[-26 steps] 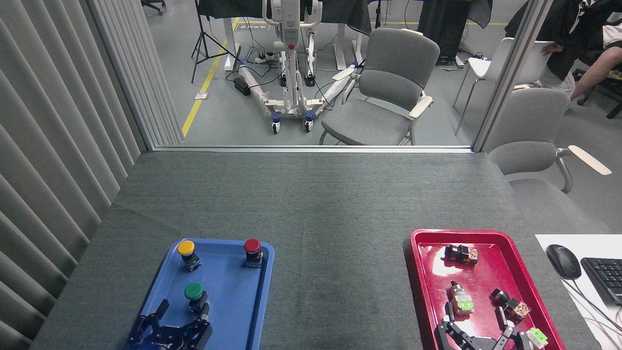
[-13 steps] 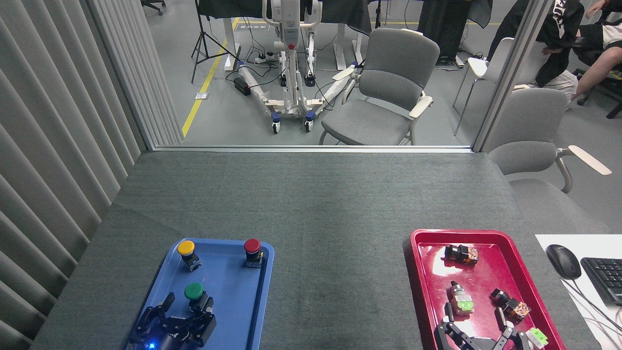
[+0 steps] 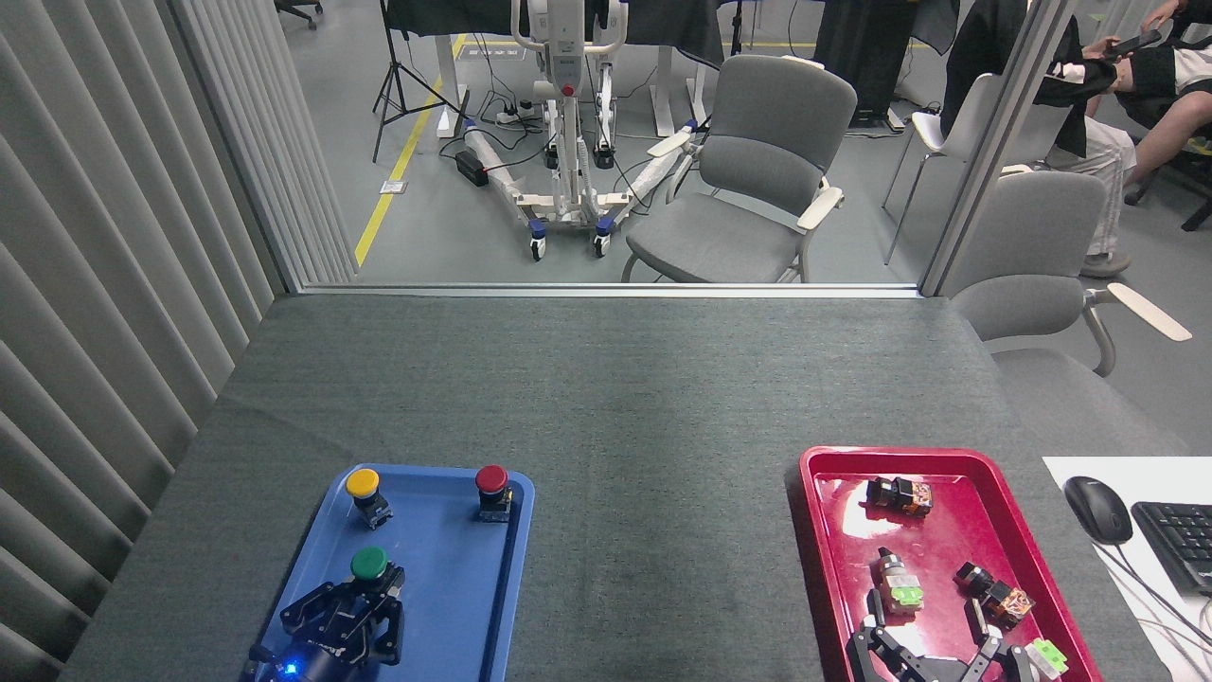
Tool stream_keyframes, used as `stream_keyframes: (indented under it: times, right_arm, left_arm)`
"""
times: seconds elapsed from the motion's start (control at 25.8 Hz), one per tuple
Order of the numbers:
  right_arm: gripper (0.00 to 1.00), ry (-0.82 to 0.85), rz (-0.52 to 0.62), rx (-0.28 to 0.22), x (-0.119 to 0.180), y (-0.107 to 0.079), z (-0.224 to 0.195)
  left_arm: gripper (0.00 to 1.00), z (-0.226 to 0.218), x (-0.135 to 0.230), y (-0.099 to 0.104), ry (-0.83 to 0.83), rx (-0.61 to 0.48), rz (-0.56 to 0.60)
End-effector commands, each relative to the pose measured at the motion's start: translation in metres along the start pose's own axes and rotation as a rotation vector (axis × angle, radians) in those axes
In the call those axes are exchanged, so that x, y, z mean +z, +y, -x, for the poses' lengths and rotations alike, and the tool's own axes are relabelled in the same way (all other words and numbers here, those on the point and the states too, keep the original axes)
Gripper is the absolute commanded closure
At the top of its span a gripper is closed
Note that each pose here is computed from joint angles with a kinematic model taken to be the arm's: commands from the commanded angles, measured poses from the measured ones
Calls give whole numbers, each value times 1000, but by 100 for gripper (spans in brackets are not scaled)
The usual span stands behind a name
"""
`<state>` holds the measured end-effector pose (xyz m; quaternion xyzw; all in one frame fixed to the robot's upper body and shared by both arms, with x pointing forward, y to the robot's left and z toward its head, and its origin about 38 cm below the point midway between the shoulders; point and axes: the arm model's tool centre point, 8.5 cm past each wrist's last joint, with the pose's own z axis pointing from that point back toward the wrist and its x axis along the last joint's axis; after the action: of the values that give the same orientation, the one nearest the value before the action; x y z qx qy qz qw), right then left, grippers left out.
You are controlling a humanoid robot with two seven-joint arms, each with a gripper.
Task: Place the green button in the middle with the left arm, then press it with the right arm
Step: 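Carry the green button off the tray toward the table middle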
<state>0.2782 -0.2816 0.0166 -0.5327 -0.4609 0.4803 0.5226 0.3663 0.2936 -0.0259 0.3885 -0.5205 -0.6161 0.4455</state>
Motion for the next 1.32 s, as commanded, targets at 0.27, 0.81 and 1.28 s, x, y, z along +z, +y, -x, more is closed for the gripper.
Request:
stream_keyframes:
  times: [0.27,0.81,1.28]
  right_arm:
    - [1,0,3,-1,-1,-1,0]
    - [1,-1,4,1,-1,-1,3]
    - [1,-2,4,-5,0,0,1]
  left_arm:
    - [100,-160,-62,37,-327,40,-112]
    - [100,-263,-91,12,-445,5,17]
    - [0,-255,-86,-3,-407,11,46]
